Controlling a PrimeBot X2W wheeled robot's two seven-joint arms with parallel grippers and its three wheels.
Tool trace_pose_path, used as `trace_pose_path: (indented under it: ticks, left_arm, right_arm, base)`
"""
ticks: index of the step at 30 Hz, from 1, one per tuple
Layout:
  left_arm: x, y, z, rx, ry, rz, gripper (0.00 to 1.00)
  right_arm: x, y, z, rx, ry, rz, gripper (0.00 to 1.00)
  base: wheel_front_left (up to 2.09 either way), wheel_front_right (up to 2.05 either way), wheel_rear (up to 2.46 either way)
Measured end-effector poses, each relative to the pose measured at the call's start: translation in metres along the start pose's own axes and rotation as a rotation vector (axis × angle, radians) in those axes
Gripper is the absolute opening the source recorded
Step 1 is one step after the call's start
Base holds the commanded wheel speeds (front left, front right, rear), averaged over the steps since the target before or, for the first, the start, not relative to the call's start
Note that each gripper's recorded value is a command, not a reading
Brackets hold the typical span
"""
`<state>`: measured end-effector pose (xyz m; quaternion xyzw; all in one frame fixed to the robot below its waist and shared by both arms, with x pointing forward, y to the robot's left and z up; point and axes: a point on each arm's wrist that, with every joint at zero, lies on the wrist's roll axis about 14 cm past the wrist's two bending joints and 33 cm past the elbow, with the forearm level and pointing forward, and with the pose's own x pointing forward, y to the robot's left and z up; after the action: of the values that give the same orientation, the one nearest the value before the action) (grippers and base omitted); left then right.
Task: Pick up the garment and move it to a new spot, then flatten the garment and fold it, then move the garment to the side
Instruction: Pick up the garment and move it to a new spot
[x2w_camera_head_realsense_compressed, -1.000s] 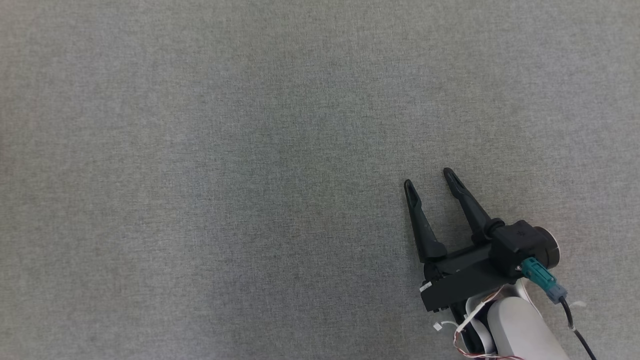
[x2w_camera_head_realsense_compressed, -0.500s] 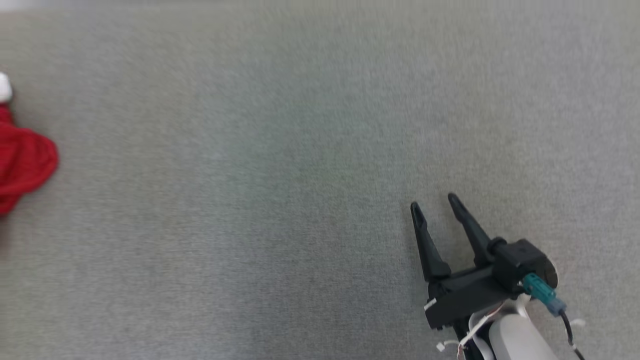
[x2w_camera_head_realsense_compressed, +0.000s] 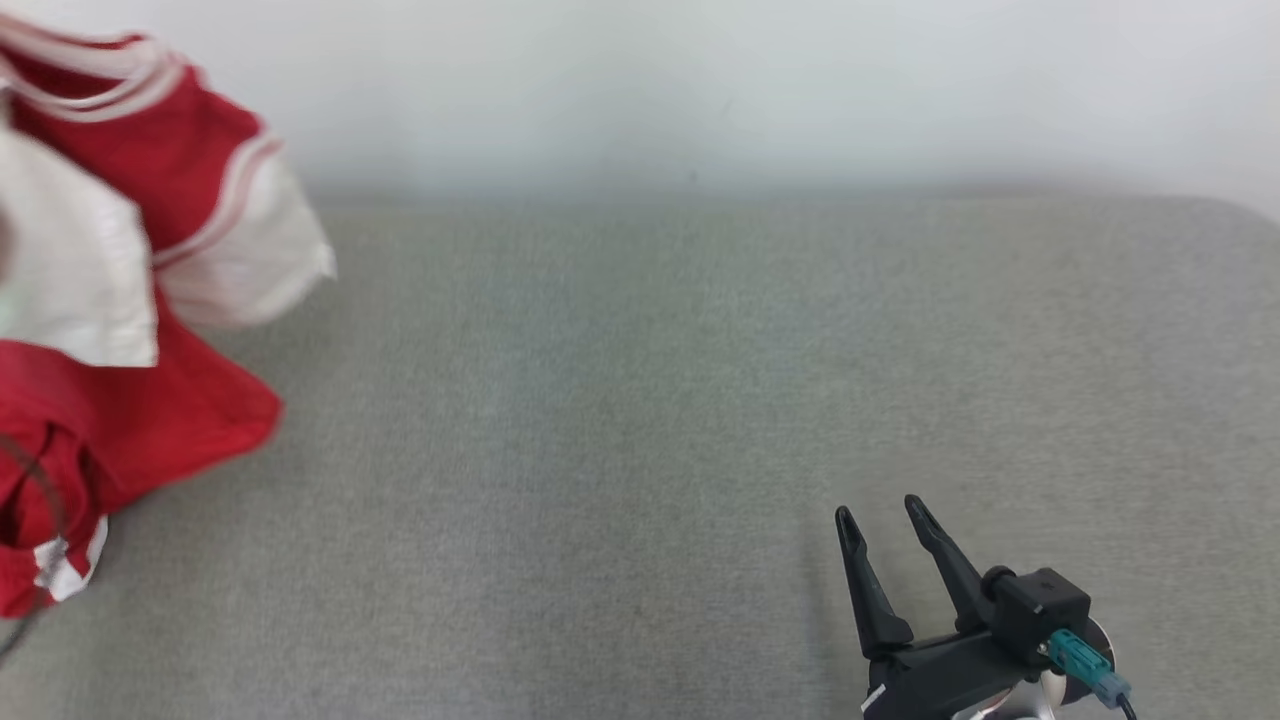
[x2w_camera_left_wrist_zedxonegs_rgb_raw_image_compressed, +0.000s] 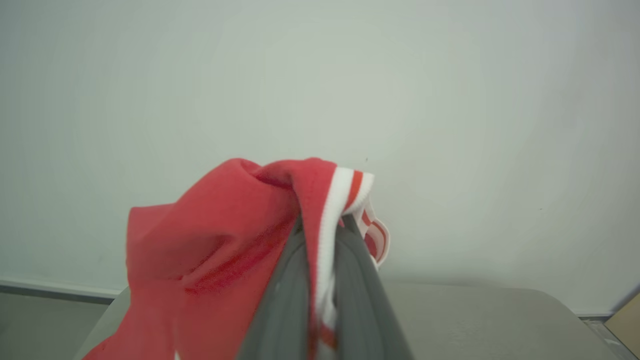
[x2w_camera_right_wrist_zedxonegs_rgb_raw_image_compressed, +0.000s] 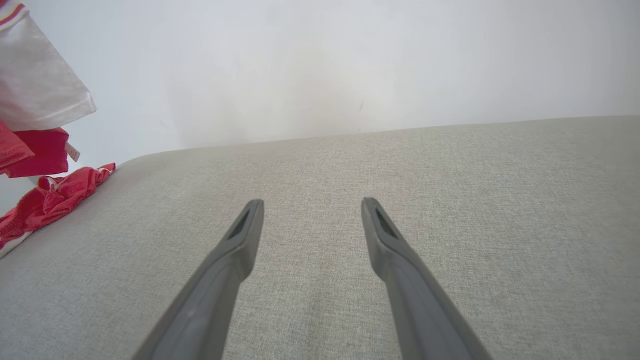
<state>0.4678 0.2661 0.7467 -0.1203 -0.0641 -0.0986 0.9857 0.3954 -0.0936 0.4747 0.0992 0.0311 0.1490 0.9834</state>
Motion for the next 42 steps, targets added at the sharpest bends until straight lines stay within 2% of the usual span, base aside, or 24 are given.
trace_pose_path:
  ticks: [1, 8, 9, 10, 13, 15, 22, 28, 29, 30, 31, 37, 42]
  left_arm:
    - [0.0, 0.0, 0.0, 0.0, 0.0, 0.0, 0.0]
    - [0.01, -0.126, 0.011, -0.06, -0.061, -0.315, 0.0]
    - [0.014, -0.156, 0.004, -0.084, -0.056, -0.387, 0.0]
    - [0.014, -0.156, 0.004, -0.084, -0.056, -0.387, 0.0]
    - [0.021, -0.196, -0.015, -0.118, -0.023, -0.477, 0.0]
    - [0.028, -0.214, -0.042, -0.121, 0.028, -0.505, 0.0]
    - [0.042, -0.269, -0.149, -0.248, 0.206, -0.562, 0.0]
    - [0.034, -0.286, -0.261, -0.194, 0.415, -0.54, 0.0]
    - [0.032, -0.286, -0.273, -0.176, 0.429, -0.534, 0.36]
    - [0.03, -0.285, -0.286, -0.149, 0.447, -0.529, 0.9]
    - [0.027, -0.285, -0.297, -0.145, 0.459, -0.52, 1.0]
    - [0.001, -0.284, -0.326, -0.181, 0.476, -0.502, 1.0]
    - [-0.014, -0.26, -0.297, -0.26, 0.272, -0.435, 1.0]
  right_arm:
    - [0.0, 0.0, 0.0, 0.0, 0.0, 0.0, 1.0]
    - [-0.027, -0.018, 0.025, -0.016, -0.065, -0.073, 1.0]
    - [-0.035, -0.024, 0.033, -0.02, -0.084, -0.097, 1.0]
    - [-0.035, -0.024, 0.033, -0.02, -0.084, -0.097, 1.0]
    - [-0.046, -0.035, 0.041, -0.024, -0.107, -0.14, 1.0]
    - [-0.055, -0.044, 0.044, -0.027, -0.117, -0.174, 1.0]
    - [-0.084, -0.078, 0.05, -0.034, -0.134, -0.303, 1.0]
    - [-0.099, -0.095, 0.047, -0.037, -0.118, -0.373, 1.0]
    - [-0.1, -0.097, 0.046, -0.038, -0.112, -0.381, 1.0]
    - [-0.101, -0.1, 0.044, -0.04, -0.107, -0.388, 1.0]
    - [-0.101, -0.1, 0.043, -0.044, -0.1, -0.391, 1.0]
    - [-0.101, -0.097, 0.035, -0.051, -0.061, -0.383, 1.0]
    - [-0.092, -0.087, 0.035, -0.055, -0.056, -0.342, 1.0]
  base:
    - [0.0, 0.0, 0.0]
    - [0.0, 0.0, 0.0]
    - [0.0, 0.0, 0.0]
    - [0.0, 0.0, 0.0]
    - [0.0, 0.0, 0.0]
    - [0.0, 0.0, 0.0]
    - [0.0, 0.0, 0.0]
    - [0.0, 0.0, 0.0]
    - [0.0, 0.0, 0.0]
    - [0.0, 0.0, 0.0]
    - [0.0, 0.0, 0.0]
    - [0.0, 0.0, 0.0]
    - [0.0, 0.0, 0.0]
